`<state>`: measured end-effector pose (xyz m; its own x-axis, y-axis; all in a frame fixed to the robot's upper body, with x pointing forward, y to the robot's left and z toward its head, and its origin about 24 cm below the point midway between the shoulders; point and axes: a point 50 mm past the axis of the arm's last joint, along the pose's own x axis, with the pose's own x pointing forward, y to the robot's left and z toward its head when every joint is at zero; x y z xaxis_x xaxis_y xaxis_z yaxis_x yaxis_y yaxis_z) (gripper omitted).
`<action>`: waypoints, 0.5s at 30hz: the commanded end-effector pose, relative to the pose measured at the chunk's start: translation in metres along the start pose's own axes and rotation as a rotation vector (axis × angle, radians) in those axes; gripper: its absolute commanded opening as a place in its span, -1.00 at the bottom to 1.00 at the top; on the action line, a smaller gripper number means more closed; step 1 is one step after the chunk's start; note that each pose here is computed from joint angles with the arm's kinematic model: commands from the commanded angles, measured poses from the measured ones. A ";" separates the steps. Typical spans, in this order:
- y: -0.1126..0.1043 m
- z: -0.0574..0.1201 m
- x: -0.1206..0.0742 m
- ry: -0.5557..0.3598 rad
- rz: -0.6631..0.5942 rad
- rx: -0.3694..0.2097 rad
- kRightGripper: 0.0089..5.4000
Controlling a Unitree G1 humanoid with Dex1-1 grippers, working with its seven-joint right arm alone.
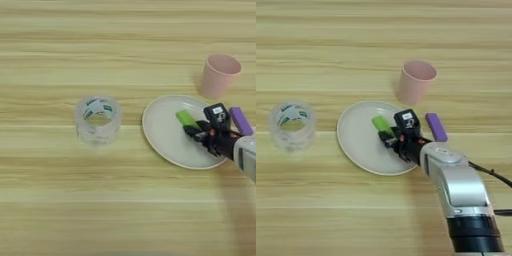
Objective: Move the objects on the table
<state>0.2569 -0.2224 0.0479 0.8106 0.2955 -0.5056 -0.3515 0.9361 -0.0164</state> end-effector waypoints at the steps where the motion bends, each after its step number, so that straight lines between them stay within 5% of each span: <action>1: -0.014 0.037 -0.012 -0.143 -0.075 -0.078 -0.49; 15: -0.042 0.047 -0.039 -0.187 -0.215 -0.075 -0.49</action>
<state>0.2546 -0.2513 0.0778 0.8876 0.1876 -0.4207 -0.2417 0.9671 -0.0787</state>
